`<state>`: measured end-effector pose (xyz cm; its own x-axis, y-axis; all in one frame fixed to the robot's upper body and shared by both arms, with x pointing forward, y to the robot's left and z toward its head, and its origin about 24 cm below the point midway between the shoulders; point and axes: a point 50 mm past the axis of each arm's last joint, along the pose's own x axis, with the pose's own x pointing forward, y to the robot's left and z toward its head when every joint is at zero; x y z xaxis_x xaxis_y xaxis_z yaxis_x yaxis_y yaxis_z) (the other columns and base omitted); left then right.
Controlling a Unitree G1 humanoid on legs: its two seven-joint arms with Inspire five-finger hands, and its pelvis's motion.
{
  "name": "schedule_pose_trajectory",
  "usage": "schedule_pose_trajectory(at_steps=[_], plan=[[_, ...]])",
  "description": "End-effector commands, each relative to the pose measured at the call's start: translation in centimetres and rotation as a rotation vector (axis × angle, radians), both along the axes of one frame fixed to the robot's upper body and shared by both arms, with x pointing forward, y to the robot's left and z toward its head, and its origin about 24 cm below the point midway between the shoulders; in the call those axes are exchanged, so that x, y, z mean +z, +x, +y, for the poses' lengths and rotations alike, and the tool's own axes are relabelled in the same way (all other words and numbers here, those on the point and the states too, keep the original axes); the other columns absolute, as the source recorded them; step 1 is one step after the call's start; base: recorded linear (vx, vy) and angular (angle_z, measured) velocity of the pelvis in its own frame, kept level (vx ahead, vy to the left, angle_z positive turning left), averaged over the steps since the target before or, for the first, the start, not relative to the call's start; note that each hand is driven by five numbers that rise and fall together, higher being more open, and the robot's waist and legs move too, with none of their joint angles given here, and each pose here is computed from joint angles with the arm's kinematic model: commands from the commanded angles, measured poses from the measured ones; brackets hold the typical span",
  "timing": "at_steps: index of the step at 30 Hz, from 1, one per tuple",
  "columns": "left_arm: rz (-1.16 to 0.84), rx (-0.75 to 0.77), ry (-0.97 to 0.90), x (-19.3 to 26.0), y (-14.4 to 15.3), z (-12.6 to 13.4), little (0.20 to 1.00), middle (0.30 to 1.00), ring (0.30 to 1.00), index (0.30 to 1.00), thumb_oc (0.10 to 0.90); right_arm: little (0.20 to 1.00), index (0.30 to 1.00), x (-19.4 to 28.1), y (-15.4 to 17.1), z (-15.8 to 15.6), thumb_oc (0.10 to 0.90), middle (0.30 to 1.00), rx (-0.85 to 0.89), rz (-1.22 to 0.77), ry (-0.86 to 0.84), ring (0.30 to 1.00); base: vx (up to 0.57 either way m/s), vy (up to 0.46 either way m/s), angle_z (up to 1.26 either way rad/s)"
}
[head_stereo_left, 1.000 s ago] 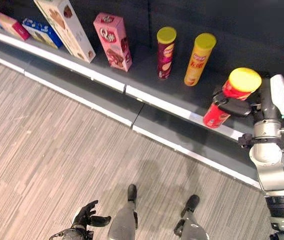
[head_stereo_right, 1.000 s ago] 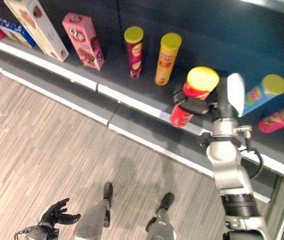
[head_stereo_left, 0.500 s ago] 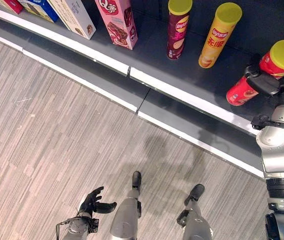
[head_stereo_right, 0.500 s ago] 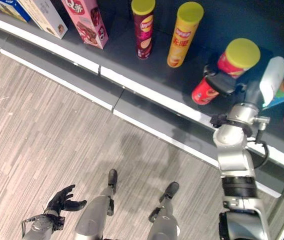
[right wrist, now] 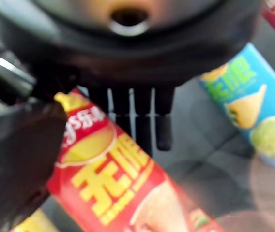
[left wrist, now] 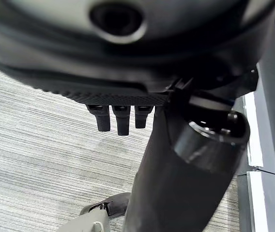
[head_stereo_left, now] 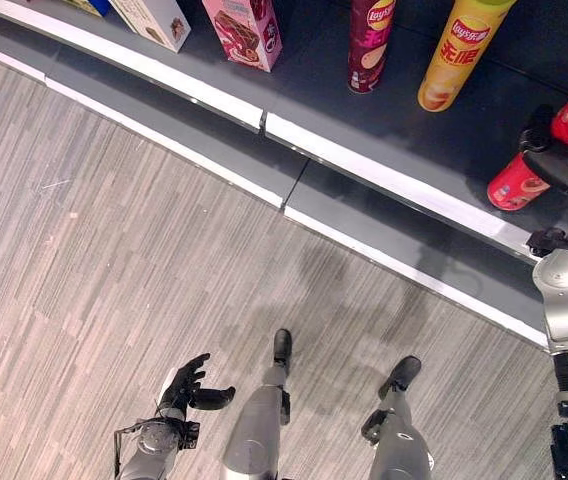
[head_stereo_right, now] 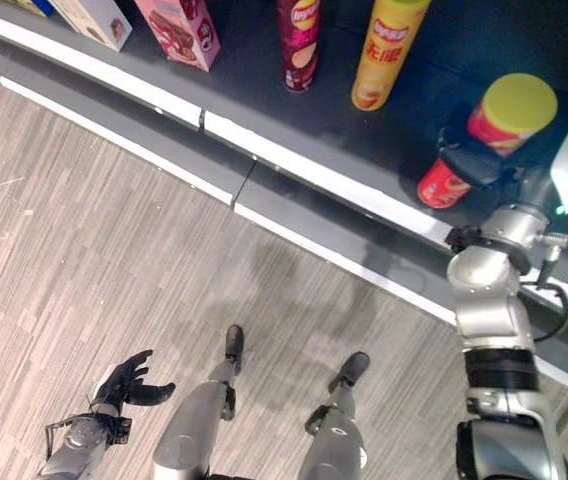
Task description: Put the goods on the table back onto the shelves and tidy them up.
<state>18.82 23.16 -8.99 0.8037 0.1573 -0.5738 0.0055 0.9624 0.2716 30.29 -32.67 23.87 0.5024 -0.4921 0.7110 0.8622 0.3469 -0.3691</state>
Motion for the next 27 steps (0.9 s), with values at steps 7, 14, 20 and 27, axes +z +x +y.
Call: schedule_pose_trajectory(at_steps=[7, 14, 20, 27], plan=[[-0.006, -0.009, 0.100, 0.4, -0.7, 2.1, 0.900, 0.900, 0.900, 0.900, 0.800, 0.300, 0.300, 8.3, -1.5, 0.4, 0.400, 0.300, -0.027, -0.351, -0.096, 0.300, 0.01, -0.006, 0.00], [-0.022, -0.014, 0.105, 0.7, -0.3, 2.0, 0.900, 0.900, 0.900, 0.900, 0.800, 0.300, 0.300, 9.1, -1.5, 0.5, 0.400, 0.300, -0.032, -0.399, -0.072, 0.300, -0.01, -0.003, 0.01], [-0.030, -0.021, 0.118, 0.8, -0.1, 2.0, 0.900, 0.900, 0.900, 0.900, 0.800, 0.300, 0.300, 10.1, -1.7, 0.6, 0.400, 0.300, -0.031, -0.461, -0.048, 0.300, 0.01, -0.008, 0.00], [-0.068, 0.013, 0.163, 2.0, 0.3, 3.8, 0.900, 0.900, 0.900, 0.900, 0.800, 0.300, 0.300, 10.4, -1.7, 1.2, 0.400, 0.300, 0.001, -0.533, 0.018, 0.300, 0.00, -0.051, 0.00]])
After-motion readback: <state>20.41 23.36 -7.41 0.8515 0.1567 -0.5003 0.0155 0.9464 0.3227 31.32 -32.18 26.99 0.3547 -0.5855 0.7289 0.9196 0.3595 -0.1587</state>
